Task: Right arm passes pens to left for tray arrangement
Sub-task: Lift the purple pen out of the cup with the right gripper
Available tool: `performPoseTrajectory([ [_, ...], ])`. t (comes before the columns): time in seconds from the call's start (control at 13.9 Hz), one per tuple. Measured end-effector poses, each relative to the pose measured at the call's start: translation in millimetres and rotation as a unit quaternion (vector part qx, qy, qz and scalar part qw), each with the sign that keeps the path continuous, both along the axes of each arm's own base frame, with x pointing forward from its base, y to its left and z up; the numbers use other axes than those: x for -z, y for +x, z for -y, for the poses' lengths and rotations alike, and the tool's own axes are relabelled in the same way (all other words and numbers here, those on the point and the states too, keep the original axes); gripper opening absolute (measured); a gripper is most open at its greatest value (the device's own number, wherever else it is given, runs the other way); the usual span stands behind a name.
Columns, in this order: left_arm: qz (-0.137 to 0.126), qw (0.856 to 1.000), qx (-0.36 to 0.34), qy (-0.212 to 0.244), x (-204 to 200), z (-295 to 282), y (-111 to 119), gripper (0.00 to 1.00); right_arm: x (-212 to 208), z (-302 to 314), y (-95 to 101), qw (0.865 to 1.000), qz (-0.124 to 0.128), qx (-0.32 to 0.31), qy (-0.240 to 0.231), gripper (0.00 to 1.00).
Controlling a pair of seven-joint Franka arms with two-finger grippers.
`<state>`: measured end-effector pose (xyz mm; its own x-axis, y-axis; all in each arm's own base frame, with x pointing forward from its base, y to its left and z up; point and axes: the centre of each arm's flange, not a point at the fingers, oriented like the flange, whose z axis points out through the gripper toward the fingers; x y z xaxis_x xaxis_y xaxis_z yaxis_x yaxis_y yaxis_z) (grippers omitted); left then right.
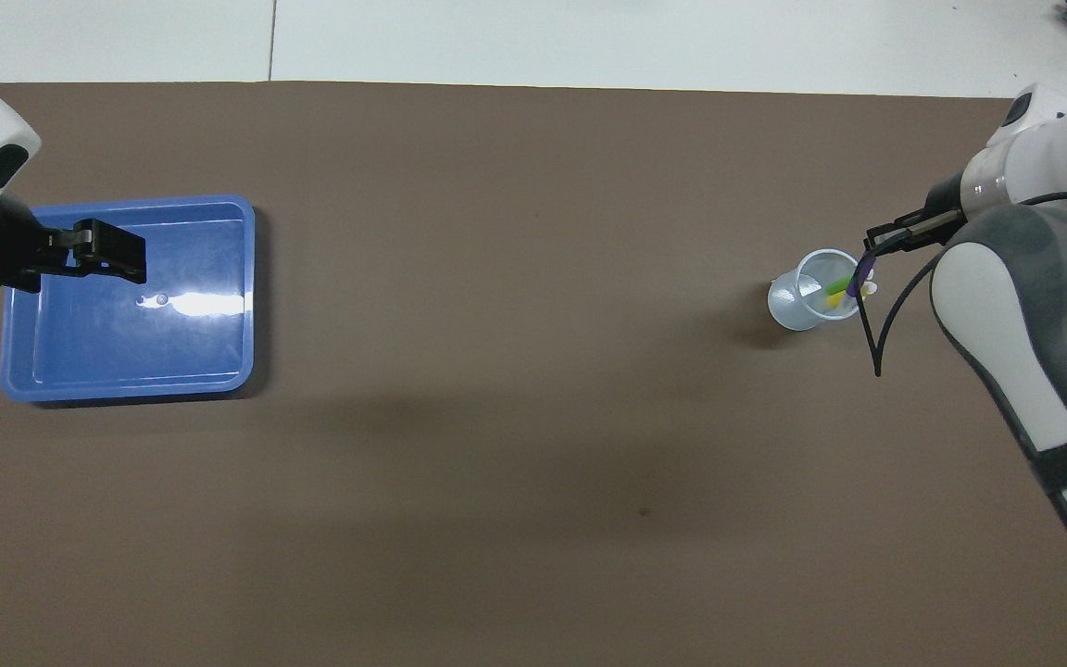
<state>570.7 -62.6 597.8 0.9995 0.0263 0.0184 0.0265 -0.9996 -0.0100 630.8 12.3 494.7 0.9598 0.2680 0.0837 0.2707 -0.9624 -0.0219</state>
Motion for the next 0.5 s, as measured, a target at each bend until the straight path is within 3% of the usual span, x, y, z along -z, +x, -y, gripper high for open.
performPoseTrajectory([
  [0.29,-0.001,1.0,-0.004,-0.007,-0.3,-2.3,-0.1,1.0,-37.6,-0.6,-11.5,1.0,-0.005,-0.002,0.0,0.19],
  [0.5,-0.02,0.997,-0.037,-0.058,3.5,-2.0,-4.4,1.0,-68.8,-12.1,-17.9,1.0,-0.014,0.015,0.003,0.19],
])
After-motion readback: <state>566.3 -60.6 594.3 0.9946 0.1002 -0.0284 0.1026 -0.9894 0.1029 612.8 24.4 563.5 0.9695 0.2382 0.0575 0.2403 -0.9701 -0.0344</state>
